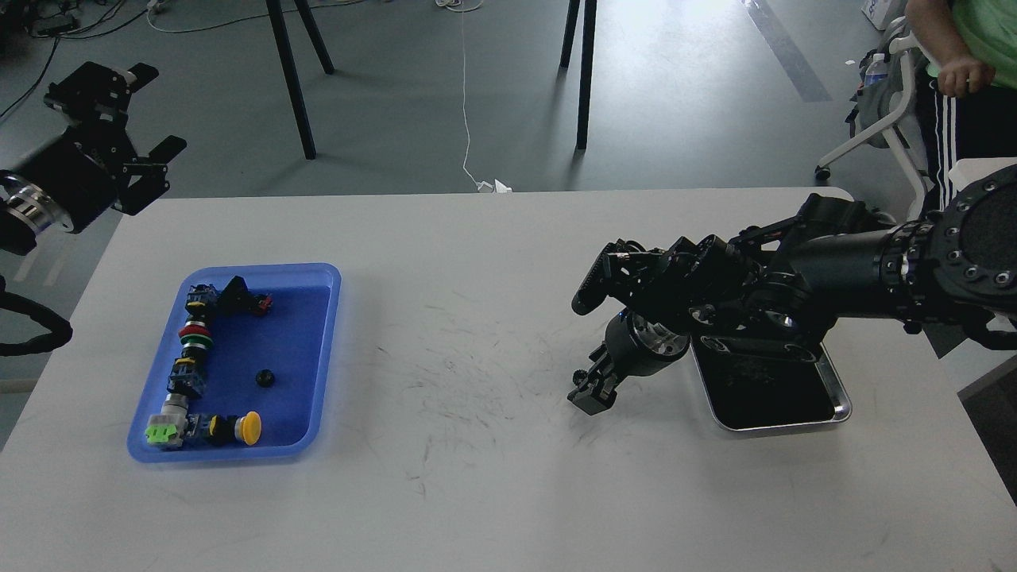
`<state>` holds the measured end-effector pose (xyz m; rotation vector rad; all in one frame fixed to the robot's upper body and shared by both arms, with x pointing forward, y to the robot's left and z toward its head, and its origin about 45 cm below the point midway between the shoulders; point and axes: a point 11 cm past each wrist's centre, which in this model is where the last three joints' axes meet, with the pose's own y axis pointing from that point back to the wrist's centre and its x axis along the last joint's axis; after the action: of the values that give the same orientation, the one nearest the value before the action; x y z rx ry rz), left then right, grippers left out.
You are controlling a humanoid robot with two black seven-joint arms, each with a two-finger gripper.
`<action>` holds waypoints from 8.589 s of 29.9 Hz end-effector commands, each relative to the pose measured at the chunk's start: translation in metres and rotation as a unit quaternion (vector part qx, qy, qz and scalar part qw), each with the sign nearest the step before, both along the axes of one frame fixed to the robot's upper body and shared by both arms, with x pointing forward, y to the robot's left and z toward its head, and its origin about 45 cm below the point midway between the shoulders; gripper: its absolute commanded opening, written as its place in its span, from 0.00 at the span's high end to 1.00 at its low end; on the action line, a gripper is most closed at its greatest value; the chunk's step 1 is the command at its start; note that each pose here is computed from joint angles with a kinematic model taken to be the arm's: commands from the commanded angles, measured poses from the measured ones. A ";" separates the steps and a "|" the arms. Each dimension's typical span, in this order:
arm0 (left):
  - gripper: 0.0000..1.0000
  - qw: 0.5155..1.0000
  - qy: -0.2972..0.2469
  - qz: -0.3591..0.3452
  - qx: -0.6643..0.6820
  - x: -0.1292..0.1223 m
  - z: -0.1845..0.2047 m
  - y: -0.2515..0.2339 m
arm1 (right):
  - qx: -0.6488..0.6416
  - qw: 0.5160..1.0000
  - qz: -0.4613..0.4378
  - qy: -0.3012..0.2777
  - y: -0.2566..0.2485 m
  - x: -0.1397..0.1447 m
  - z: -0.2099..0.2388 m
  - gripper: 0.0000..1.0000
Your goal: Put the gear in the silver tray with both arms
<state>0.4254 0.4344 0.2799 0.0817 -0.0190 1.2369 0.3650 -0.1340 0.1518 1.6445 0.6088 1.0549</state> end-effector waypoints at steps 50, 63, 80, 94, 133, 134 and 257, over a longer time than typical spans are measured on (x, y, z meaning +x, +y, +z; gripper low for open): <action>0.02 1.000 0.006 0.004 -0.001 -0.003 -0.006 0.003 | -0.009 1.000 0.013 -0.014 0.006 0.004 -0.003 0.83; 0.02 1.000 0.014 0.005 0.000 -0.007 -0.013 0.004 | -0.003 0.996 -0.060 -0.071 -0.050 0.048 0.052 0.88; 0.02 1.000 0.029 0.007 -0.003 -0.014 -0.026 0.006 | -0.018 0.966 -0.238 -0.101 -0.223 0.043 0.076 0.88; 0.02 1.000 0.025 0.016 -0.004 -0.017 -0.020 0.015 | -0.038 0.966 -0.232 -0.109 -0.222 0.051 0.048 0.87; 0.02 0.988 -0.039 0.139 -0.059 -0.013 0.022 0.065 | 0.102 0.950 -0.263 -0.134 -0.162 0.084 0.085 0.27; 0.02 0.985 -0.043 0.161 -0.049 -0.013 0.022 0.069 | 0.111 0.948 -0.268 -0.134 -0.160 0.085 0.088 0.27; 0.02 0.662 -0.097 -0.375 0.642 -0.155 -0.134 -0.059 | 0.553 0.556 -0.617 -0.066 -0.218 0.109 0.101 0.06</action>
<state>0.2691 0.3676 0.1528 1.0508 -1.0425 0.1845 0.4740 -0.3519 0.2527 2.2318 -1.5681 0.3055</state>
